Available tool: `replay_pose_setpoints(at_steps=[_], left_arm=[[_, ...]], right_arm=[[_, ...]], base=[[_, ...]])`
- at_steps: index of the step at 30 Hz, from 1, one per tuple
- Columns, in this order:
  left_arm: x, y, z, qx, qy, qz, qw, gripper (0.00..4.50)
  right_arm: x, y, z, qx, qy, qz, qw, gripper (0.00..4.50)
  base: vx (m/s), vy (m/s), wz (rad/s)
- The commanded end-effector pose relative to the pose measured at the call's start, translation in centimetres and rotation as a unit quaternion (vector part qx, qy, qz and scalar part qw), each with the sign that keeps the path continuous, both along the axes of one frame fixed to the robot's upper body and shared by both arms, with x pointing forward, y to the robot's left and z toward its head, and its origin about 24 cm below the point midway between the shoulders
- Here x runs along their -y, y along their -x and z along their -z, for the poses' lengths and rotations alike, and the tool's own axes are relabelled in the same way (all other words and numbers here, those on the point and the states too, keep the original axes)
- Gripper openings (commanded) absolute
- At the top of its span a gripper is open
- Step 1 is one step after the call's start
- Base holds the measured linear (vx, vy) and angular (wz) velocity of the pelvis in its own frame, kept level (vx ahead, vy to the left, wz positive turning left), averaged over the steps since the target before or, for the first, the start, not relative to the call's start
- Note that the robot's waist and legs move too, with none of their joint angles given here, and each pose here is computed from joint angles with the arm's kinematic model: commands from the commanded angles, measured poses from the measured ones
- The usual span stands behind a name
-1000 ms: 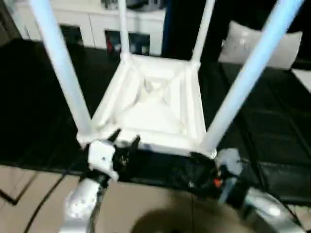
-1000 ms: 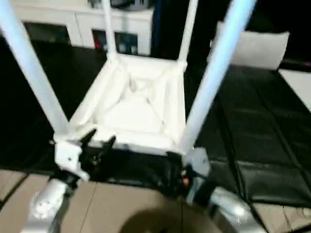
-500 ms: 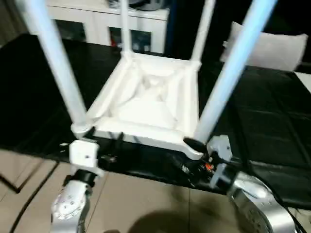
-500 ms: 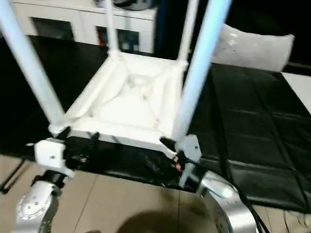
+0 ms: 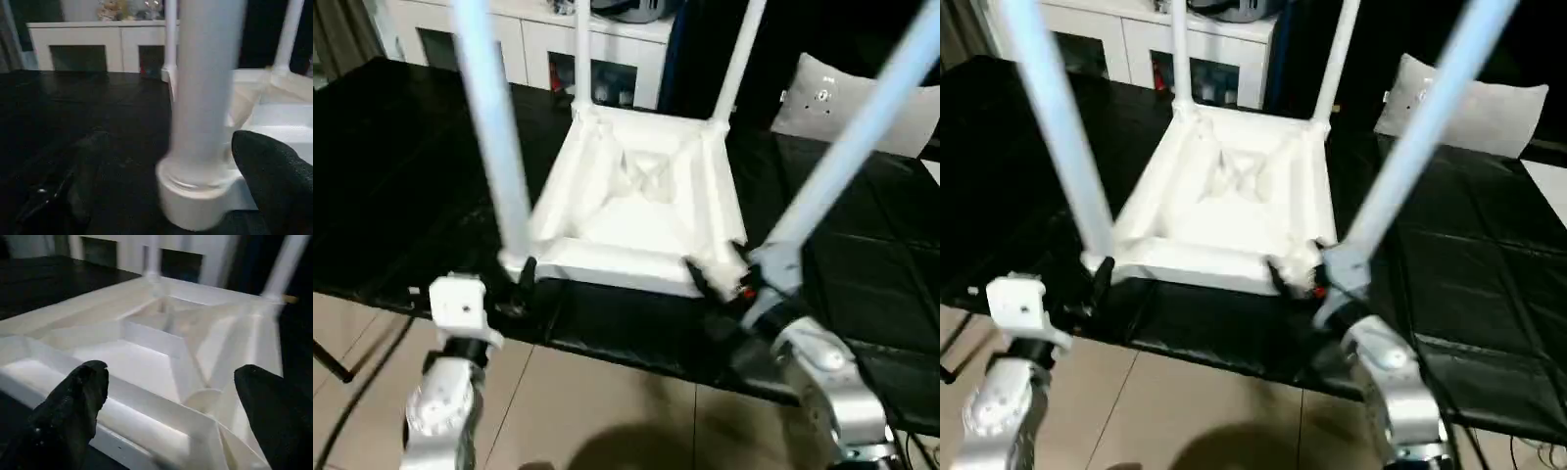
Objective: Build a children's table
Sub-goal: Flip table
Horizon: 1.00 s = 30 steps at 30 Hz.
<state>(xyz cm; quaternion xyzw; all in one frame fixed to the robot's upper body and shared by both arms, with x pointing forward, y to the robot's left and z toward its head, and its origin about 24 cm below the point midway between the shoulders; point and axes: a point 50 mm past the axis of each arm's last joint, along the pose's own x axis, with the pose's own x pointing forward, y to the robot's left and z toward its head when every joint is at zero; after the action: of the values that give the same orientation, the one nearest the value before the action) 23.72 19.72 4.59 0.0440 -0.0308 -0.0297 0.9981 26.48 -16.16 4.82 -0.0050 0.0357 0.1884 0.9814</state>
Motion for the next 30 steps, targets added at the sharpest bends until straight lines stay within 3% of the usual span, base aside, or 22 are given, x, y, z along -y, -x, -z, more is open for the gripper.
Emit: replay_pose_setpoints(at_steps=[1,11,17,19,27,30], left_arm=[[-0.3,-1.1,0.2,-0.022,0.004,0.021,1.000,4.45],[0.1,-3.9,0.5,-0.047,-0.008,0.122,0.991,4.45],[0.2,-5.0,0.5,-0.052,-0.016,0.138,0.989,3.99],[0.3,-5.5,0.5,-0.051,-0.011,0.143,0.988,3.69],[0.7,-6.2,0.8,-0.060,-0.004,0.161,0.985,3.20],[0.6,-6.5,0.7,-0.060,0.001,0.157,0.986,2.81]], right_arm=[[0.5,-0.2,0.0,0.006,0.014,0.004,1.000,4.50],[-0.9,0.1,0.5,0.001,0.017,-0.034,0.999,4.50],[-1.9,0.8,0.5,-0.011,-0.007,-0.093,0.996,4.50],[-2.7,1.4,0.6,-0.022,-0.005,-0.145,0.989,4.50],[-3.2,1.6,0.9,-0.031,0.011,-0.181,0.983,4.50],[-3.4,1.6,0.9,-0.032,0.012,-0.190,0.981,4.50]], base=[[0.000,0.000,0.00],[0.000,0.000,0.00],[0.000,0.000,0.00],[0.000,0.000,0.00],[0.000,0.000,0.00],[0.000,0.000,0.00]])
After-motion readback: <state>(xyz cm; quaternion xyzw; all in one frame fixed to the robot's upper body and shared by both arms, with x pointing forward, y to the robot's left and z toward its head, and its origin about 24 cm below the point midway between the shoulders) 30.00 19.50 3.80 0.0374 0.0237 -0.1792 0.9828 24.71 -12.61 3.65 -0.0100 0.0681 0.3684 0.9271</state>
